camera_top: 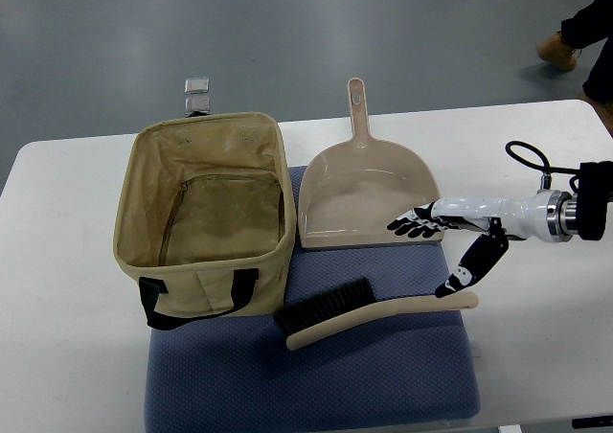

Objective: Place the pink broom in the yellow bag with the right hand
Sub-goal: 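Close the right hand around the brush handle near its end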

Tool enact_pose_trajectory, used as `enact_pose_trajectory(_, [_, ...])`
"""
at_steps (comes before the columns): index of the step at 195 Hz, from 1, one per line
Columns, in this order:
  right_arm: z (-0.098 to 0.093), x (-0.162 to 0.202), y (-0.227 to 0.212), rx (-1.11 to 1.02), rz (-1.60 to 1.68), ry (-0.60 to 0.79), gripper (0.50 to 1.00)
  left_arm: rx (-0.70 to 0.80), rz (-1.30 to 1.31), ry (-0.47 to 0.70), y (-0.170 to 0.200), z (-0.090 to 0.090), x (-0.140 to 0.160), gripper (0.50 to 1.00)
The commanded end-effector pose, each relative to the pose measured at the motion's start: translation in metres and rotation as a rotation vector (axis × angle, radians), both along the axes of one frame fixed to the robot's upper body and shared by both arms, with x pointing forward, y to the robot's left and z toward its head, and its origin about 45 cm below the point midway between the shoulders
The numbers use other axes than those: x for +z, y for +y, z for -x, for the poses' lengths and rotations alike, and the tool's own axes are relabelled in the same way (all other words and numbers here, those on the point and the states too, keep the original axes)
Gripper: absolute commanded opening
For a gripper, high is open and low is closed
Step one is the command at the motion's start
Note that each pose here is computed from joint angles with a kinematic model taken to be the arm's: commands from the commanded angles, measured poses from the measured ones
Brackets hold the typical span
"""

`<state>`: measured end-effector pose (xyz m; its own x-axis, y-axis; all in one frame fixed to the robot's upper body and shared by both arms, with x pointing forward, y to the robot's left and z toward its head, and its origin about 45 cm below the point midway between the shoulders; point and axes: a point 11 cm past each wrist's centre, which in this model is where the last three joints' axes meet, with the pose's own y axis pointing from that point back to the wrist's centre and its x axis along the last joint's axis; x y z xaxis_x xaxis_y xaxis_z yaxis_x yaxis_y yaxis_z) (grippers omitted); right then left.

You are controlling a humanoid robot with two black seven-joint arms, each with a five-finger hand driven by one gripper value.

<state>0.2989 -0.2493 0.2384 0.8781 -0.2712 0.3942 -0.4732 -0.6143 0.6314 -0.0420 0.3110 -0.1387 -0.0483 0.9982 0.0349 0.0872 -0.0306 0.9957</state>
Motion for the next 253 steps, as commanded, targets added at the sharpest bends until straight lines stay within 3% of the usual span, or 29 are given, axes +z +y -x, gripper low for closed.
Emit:
enact_pose_trajectory(1, [0.007,-0.013,-0.004,-0.015,0.007,0.013,0.889,-0.001,0.0,0.001,0.0,0.0,0.0,1.0])
enact_pose_trajectory(83, [0.014,-0.041,-0.009,-0.011,0.05,0.004,0.829,0.001,0.0,0.022,0.0,0.003,0.0,1.0])
enact_pose_trajectory(101, [0.015,-0.049,-0.008,-0.006,0.06,0.01,0.797,0.001,0.0,0.022,0.0,0.003,0.0,1.0])
enact_pose_trajectory(153, [0.018,-0.063,-0.006,0.001,0.073,0.017,0.793,0.002,0.0,0.023,0.0,0.003,0.0,1.0])
enact_pose_trajectory(206, [0.018,-0.069,-0.008,0.016,0.098,0.003,0.729,0.002,0.0,0.022,0.0,0.002,0.0,1.0])
enact_pose_trajectory(253, [0.018,-0.076,-0.01,0.028,0.119,-0.008,0.721,0.002,0.0,0.023,0.0,0.003,0.0,1.0])
